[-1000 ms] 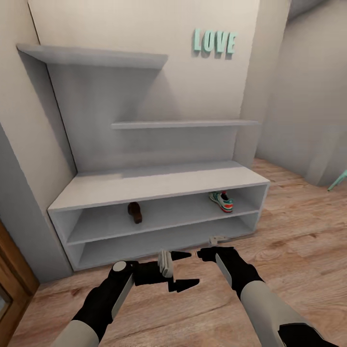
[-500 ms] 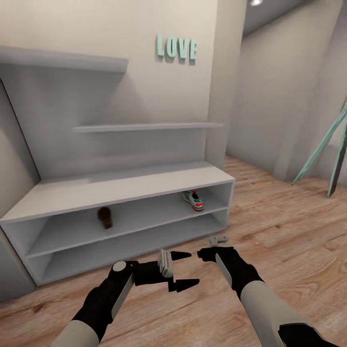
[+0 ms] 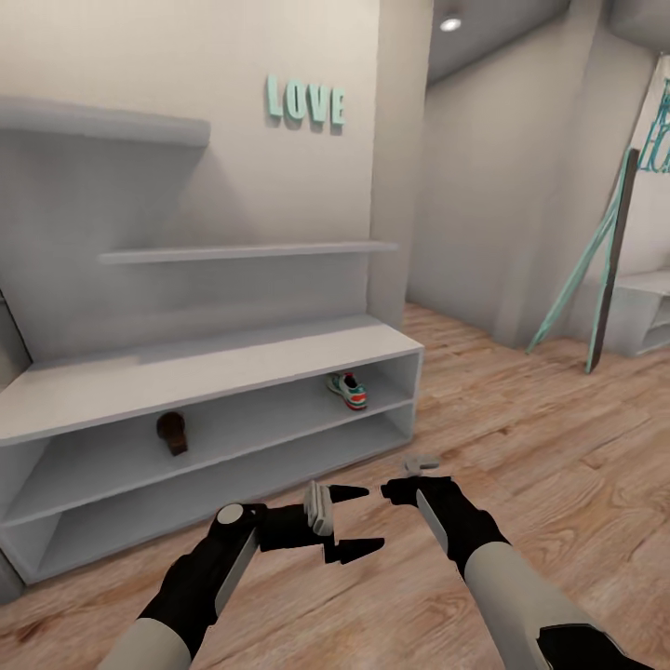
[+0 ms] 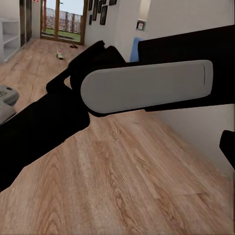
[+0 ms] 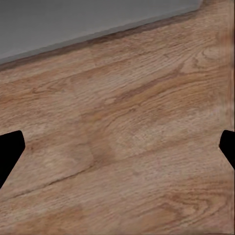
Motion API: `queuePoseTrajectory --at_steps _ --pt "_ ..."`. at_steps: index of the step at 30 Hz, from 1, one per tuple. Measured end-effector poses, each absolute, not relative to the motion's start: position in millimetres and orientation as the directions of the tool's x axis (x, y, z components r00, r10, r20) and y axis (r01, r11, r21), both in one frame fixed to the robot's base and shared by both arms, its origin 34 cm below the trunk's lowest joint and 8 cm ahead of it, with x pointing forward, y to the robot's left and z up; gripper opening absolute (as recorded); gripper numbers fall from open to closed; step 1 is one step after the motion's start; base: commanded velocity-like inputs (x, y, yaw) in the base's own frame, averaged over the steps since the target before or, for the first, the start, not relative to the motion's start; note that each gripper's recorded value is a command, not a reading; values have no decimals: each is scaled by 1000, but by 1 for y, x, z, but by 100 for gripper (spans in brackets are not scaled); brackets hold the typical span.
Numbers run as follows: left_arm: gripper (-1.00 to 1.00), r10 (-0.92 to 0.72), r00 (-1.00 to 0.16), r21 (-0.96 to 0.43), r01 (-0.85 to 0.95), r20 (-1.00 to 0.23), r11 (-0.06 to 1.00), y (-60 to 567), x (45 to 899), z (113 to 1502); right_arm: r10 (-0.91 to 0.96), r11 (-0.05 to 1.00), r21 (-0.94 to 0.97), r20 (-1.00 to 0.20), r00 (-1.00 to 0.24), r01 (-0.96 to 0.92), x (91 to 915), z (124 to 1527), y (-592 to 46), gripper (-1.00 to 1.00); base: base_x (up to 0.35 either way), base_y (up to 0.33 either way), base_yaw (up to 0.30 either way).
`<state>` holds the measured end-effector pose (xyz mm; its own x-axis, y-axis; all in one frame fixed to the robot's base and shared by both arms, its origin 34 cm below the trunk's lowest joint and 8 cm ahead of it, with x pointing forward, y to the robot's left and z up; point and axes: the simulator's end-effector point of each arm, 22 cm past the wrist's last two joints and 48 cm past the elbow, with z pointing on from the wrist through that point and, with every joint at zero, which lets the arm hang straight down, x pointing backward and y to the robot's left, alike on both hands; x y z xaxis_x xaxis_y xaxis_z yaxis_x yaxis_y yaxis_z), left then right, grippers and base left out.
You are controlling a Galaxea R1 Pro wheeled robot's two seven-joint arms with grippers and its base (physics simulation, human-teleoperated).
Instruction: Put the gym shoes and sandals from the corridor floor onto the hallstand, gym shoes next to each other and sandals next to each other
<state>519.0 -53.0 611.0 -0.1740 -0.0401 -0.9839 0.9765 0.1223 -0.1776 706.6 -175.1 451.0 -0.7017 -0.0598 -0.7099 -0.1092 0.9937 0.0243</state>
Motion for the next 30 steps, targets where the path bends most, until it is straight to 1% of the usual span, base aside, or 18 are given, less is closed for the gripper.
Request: queuePoseTrajectory --at_steps 6,25,30 --pt "100 -40 -150 -154 981 -988 122 -53 516 622 -60 994 21 -727 -684 -109 708 467 -176 100 0 0 -299" --pt "100 -39 -156 -160 979 -987 123 -52 517 622 -59 994 22 -726 -685 -108 708 467 -176 100 0 0 -300" --pt "100 -38 -160 -163 979 -986 124 -52 517 622 -58 994 22 -727 -684 -108 708 467 -176 100 126 -76 -300"
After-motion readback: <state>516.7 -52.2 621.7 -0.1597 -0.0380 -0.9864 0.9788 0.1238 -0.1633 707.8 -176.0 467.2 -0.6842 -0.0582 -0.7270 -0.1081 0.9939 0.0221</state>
